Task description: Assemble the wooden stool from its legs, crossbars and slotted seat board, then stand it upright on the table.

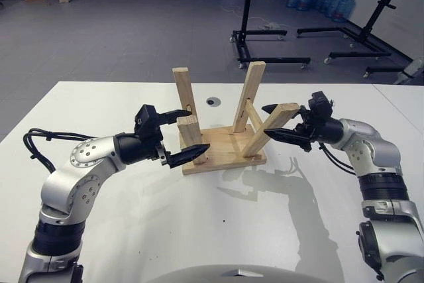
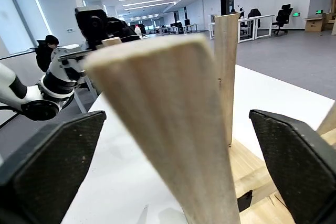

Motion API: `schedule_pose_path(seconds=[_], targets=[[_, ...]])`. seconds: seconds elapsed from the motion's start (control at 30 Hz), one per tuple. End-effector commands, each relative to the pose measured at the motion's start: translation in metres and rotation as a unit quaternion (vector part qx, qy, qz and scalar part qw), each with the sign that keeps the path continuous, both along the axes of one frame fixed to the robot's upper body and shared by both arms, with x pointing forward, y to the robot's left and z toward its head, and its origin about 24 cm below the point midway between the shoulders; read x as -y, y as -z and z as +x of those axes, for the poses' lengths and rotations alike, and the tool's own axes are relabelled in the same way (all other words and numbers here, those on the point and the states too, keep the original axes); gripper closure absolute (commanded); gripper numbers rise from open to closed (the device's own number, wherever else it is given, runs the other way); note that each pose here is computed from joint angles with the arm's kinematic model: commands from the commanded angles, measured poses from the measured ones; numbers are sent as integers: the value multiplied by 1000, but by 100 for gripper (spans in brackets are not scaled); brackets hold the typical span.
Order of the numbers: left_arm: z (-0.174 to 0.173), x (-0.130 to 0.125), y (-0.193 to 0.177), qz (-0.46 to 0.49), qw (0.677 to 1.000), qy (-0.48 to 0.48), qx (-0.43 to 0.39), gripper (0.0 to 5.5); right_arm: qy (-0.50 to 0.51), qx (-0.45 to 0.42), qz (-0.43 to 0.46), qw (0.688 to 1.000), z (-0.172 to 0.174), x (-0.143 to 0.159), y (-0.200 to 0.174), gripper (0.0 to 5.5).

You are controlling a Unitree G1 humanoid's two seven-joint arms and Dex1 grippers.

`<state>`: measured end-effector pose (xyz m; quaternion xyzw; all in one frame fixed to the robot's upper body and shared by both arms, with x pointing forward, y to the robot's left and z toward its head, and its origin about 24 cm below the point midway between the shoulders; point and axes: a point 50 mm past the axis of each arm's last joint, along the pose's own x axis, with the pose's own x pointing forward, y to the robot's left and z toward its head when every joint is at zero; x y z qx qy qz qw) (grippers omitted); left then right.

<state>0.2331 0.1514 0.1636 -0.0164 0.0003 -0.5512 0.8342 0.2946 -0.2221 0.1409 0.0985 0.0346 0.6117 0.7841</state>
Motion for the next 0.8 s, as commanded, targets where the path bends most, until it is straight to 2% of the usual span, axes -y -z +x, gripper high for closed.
schedule_pose_path(seconds=[0.03, 0.23, 0.4, 0.6, 0.67, 0.8], targets=[[1, -5, 5, -14, 1000, 1, -23, 69, 4, -18, -6, 1000, -4, 2, 0, 129], [5, -7, 13, -20, 996, 20, -84, 152, -6, -51, -15, 999, -8, -1, 3, 226], [9, -8, 16, -7, 992, 31, -126, 245, 1, -72, -3, 997, -7, -2, -6, 327], [12, -14, 5, -34, 986, 33, -158, 325, -31, -109, -16, 993, -11, -10, -10, 356], [13, -18, -8, -60, 984, 33, -167, 355, -35, -131, -11, 991, -11, -14, -18, 361], [26, -26, -38, -111, 976, 0, -188, 381, -17, -216, 3, 976, -5, -28, -35, 392]])
